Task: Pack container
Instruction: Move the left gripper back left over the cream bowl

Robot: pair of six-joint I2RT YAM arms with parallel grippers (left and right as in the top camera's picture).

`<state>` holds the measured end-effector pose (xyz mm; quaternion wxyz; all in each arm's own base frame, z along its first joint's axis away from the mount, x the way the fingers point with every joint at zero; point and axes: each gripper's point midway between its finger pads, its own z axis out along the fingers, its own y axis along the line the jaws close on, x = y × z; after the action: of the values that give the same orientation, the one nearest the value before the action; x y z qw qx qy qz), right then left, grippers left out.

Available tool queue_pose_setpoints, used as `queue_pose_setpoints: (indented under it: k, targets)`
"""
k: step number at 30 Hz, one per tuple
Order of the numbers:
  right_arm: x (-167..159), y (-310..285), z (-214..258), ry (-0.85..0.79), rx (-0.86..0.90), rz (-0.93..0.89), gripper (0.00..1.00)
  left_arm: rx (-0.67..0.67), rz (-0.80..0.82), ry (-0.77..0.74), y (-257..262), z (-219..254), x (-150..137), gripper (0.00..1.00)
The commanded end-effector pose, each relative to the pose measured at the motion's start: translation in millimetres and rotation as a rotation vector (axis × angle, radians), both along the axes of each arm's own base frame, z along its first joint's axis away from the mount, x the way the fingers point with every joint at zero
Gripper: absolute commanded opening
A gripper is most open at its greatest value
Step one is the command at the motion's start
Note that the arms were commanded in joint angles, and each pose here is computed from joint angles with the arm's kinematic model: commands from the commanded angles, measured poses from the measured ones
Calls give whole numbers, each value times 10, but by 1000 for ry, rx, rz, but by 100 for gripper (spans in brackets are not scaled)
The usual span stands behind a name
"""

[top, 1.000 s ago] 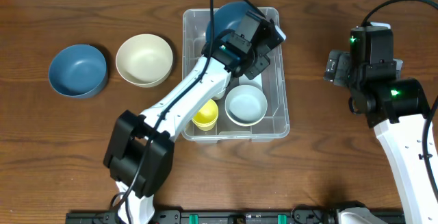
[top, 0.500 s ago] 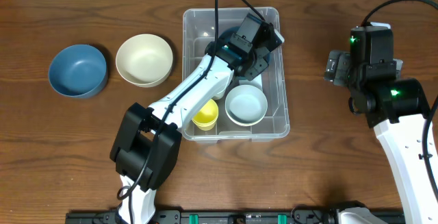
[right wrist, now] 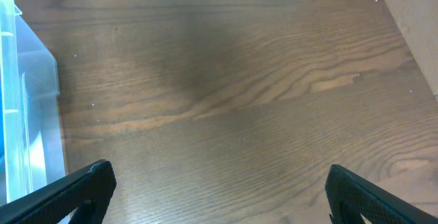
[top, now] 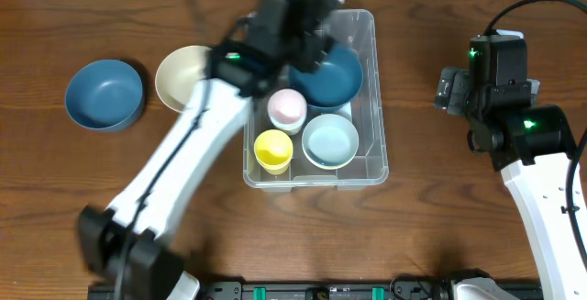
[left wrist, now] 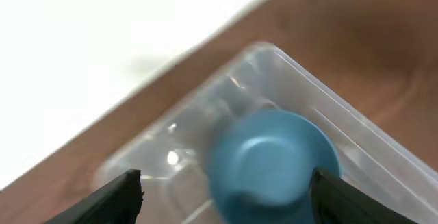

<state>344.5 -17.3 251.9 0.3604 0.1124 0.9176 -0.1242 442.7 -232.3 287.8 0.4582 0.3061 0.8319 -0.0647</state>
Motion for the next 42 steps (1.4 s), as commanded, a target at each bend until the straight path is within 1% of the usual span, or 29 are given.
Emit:
queue_pose_setpoints:
  k: [1, 3, 5, 6, 8, 12, 17, 18, 19, 23, 30, 35, 42]
  targets:
    - [-3, -40, 92, -26, 1, -19, 99, -62, 72, -66, 271, 441, -43, 78]
    - [-3, -39, 91, -26, 1, -19, 99, -73, 105, -90, 454, 588, -66, 80]
    - [-3, -40, 92, -26, 1, -19, 99, -104, 179, -84, 676, 656, -62, 94]
    - [-3, -39, 91, -26, 1, -19, 99, -128, 245, -71, 820, 661, -35, 99]
    - [-3, -40, 92, -26, 1, -19, 99, -163, 376, -37, 1115, 611, 13, 99]
    - [-3, -40, 92, -26, 1, -19, 99, -268, 729, 92, 1804, 279, 52, 98]
    - [-3, -40, 92, -26, 1, -19, 99, -472, 1209, 335, 2580, -358, -126, 98]
    - [-3, -39, 91, -26, 1, -19, 99, -501, 1263, 375, 2660, -466, -147, 98]
    - [-3, -40, 92, -26, 1, -19, 99, -523, 1286, 426, 2711, -591, -140, 98]
    - [-3, -40, 92, -26, 1, -19, 99, -593, 1262, 621, 2703, -1039, -51, 98]
    - [-3, -40, 92, -26, 1, -19, 99, -572, 1292, 864, 2661, -1818, -40, 99]
    - [-3, -40, 92, -26, 1, -19, 99, -523, 1325, 954, 2658, -2136, -118, 99]
    - [-3, -40, 92, -26, 1, -19, 99, -511, 1333, 963, 2667, -2180, -134, 100]
